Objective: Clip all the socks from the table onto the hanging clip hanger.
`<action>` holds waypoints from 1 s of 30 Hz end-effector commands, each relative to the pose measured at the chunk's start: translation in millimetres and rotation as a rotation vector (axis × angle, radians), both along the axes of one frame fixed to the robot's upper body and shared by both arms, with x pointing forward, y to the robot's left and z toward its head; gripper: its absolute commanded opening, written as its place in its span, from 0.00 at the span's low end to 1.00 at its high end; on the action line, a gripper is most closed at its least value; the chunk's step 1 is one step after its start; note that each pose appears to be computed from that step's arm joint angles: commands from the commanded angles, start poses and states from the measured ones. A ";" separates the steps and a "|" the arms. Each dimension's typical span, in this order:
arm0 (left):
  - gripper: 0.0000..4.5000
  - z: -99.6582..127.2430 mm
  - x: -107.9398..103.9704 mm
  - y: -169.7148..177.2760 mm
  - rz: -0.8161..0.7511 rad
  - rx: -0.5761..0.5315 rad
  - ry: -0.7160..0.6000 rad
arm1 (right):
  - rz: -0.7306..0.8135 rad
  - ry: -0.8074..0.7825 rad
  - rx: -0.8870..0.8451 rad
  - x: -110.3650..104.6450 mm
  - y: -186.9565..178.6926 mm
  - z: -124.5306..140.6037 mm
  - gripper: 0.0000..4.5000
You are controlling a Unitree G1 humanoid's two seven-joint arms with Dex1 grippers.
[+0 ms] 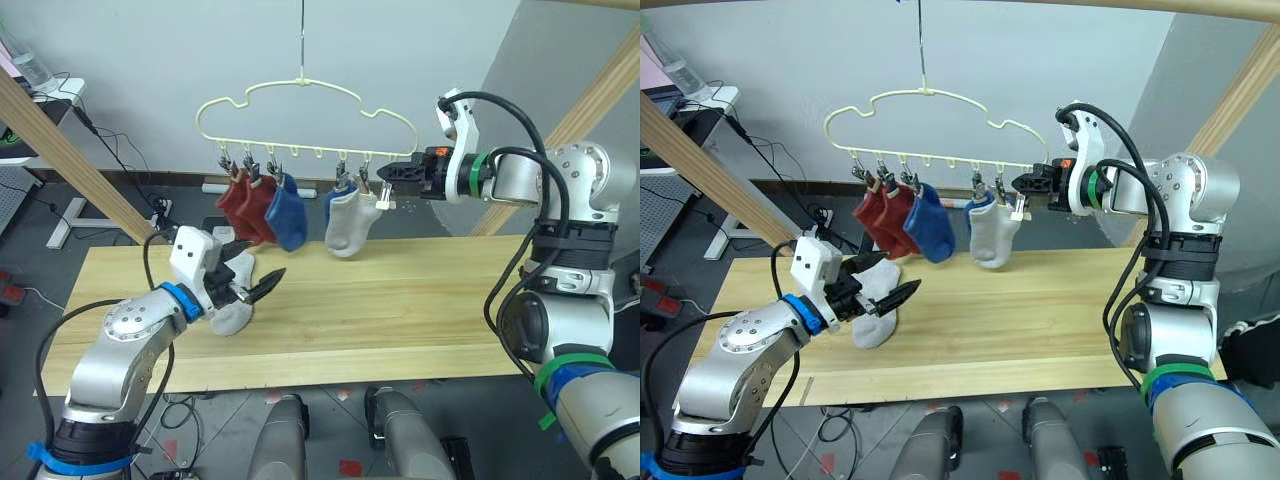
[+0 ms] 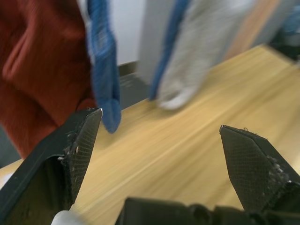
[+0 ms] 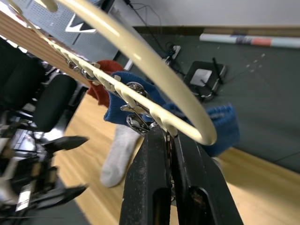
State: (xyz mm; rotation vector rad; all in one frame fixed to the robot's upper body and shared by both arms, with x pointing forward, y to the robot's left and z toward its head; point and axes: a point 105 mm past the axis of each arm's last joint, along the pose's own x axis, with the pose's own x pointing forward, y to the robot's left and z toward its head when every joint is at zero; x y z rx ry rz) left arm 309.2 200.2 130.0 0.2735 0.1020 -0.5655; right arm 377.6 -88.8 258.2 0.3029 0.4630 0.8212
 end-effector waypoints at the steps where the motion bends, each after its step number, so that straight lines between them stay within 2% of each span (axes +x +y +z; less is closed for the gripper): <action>1: 1.00 -12.8 6.8 35.1 0.162 0.097 -0.042 | 0.023 -0.051 0.020 -5.0 1.6 17.4 0.01; 6: 1.00 -40.7 19.3 68.3 0.390 0.051 0.022 | 0.028 -0.050 0.022 -7.7 6.9 15.2 0.01; 11: 1.00 -58.7 36.3 80.3 0.510 -0.002 0.116 | 0.029 -0.039 0.020 -10.3 9.0 12.1 0.01; 12: 1.00 -63.7 39.2 81.3 0.529 -0.048 0.161 | 0.029 -0.037 0.020 -10.6 9.2 12.2 0.01; 19: 1.00 -84.1 50.2 70.5 0.514 -0.180 0.323 | 0.010 -0.033 0.020 -10.7 8.6 11.4 0.01; 24: 1.00 -97.3 50.8 73.8 0.573 -0.199 0.397 | 0.005 -0.033 0.023 -12.1 8.7 11.8 0.01; 27: 1.00 -109.4 48.6 60.3 0.533 -0.200 0.454 | -0.007 -0.030 0.019 -11.9 6.3 10.1 0.01; 30: 1.00 -117.0 46.6 62.2 0.541 -0.148 0.471 | -0.012 -0.027 0.023 -12.0 5.6 10.0 0.01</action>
